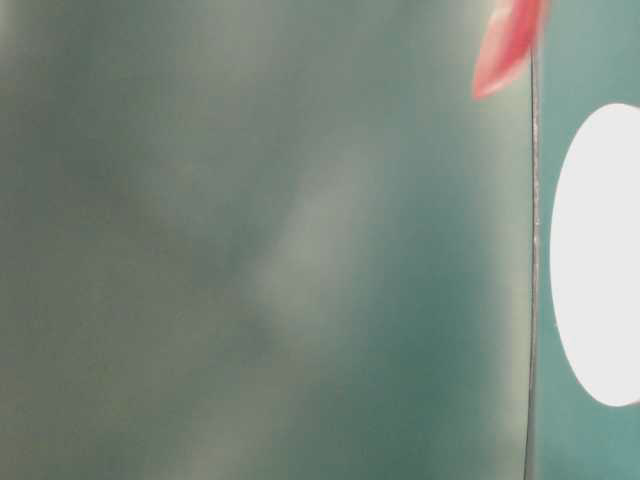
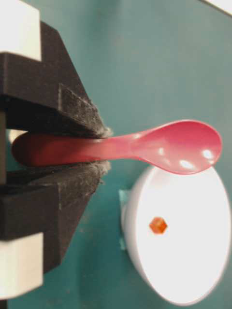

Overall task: Grip the spoon and scoop the red block from the bowl with right arm.
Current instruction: 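Lift the pink spoon out of the spoon rest toward the bowl, then tilt the spoon down into the white bowl beside the red cube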

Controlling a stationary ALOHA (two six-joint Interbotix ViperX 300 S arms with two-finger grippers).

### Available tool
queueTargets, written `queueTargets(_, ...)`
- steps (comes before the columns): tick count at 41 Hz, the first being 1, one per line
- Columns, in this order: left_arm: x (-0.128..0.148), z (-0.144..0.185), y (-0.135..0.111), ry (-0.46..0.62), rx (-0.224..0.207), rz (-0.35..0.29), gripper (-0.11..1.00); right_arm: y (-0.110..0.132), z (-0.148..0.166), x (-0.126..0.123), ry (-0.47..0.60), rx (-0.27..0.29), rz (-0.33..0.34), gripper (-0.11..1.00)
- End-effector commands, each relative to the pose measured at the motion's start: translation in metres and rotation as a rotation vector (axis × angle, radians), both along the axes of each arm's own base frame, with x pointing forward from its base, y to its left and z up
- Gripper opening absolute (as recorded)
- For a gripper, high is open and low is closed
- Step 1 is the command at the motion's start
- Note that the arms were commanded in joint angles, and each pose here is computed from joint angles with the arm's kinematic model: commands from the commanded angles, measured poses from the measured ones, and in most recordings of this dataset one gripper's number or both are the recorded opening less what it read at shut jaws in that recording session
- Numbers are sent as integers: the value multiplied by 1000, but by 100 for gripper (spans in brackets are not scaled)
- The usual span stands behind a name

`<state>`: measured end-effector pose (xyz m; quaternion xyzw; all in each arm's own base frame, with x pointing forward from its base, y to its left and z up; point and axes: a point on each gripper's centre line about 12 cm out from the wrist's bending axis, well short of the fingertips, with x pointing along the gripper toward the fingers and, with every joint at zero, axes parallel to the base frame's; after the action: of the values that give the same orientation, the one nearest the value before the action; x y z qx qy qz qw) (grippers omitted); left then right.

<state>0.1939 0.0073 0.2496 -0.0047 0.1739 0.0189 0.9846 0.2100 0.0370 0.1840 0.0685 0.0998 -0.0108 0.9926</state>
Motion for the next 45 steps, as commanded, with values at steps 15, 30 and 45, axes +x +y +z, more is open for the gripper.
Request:
queueTargets(15,0,-3,1,40,1,6,0,-36,66,17,93,71,-21,24)
queueTargets(30,-1,-3,2,46,5,7,0,-54,92,30,204,-7,9,24)
queueTargets(45,-1,-3,2,45,4,8,0,-56,98,51,335,-53,71,24)
